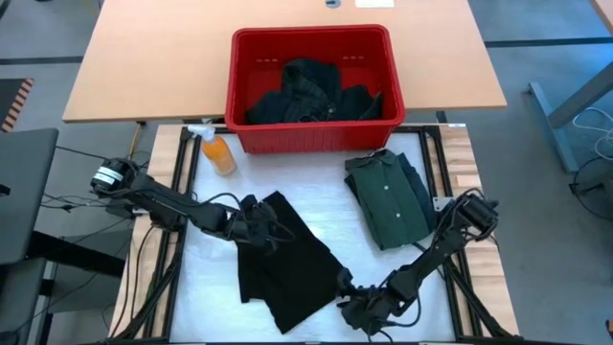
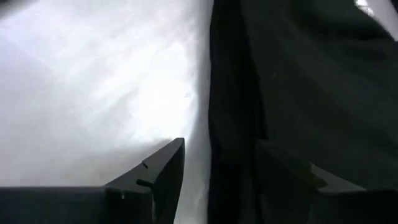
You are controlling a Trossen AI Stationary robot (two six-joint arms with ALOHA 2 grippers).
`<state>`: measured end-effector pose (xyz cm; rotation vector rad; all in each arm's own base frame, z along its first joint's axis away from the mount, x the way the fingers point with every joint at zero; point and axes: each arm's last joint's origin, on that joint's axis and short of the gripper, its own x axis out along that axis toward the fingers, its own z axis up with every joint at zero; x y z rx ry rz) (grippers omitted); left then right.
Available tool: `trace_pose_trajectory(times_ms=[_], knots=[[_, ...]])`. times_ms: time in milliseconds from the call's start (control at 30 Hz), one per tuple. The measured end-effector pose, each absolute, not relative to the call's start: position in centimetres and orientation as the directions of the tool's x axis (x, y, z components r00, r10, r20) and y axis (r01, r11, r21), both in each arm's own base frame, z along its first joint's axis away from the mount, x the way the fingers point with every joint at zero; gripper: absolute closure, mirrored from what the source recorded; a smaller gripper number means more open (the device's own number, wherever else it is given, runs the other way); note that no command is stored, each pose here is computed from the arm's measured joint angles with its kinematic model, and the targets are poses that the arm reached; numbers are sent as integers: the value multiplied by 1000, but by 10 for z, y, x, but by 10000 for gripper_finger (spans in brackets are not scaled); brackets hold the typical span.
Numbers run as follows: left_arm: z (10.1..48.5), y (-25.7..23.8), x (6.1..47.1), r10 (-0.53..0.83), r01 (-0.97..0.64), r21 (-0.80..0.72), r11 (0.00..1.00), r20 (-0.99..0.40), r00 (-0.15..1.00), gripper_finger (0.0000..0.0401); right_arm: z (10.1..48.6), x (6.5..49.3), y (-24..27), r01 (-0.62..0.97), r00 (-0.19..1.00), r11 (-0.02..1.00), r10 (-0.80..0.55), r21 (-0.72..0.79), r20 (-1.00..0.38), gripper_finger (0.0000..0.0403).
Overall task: Fold laundry
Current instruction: Fold the black shirt
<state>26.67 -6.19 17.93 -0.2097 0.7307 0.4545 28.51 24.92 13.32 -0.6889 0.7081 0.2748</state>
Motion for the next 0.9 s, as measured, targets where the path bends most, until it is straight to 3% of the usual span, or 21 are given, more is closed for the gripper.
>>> trace_pose_trajectory(times_ms=[467, 633, 900], knots=[[180, -64, 270, 275, -434, -86, 897, -660, 699, 303, 121, 306, 231, -369, 747, 750, -113, -549, -655, 182], [180, -64, 270, 276, -435, -84, 896, -663, 696, 303, 120, 304, 231, -370, 730, 778, -94, -507, -677, 182], [181, -62, 271, 282, -435, -78, 897, -657, 699, 303, 131, 289, 259, -397, 768, 730, -68, -557, -637, 182]])
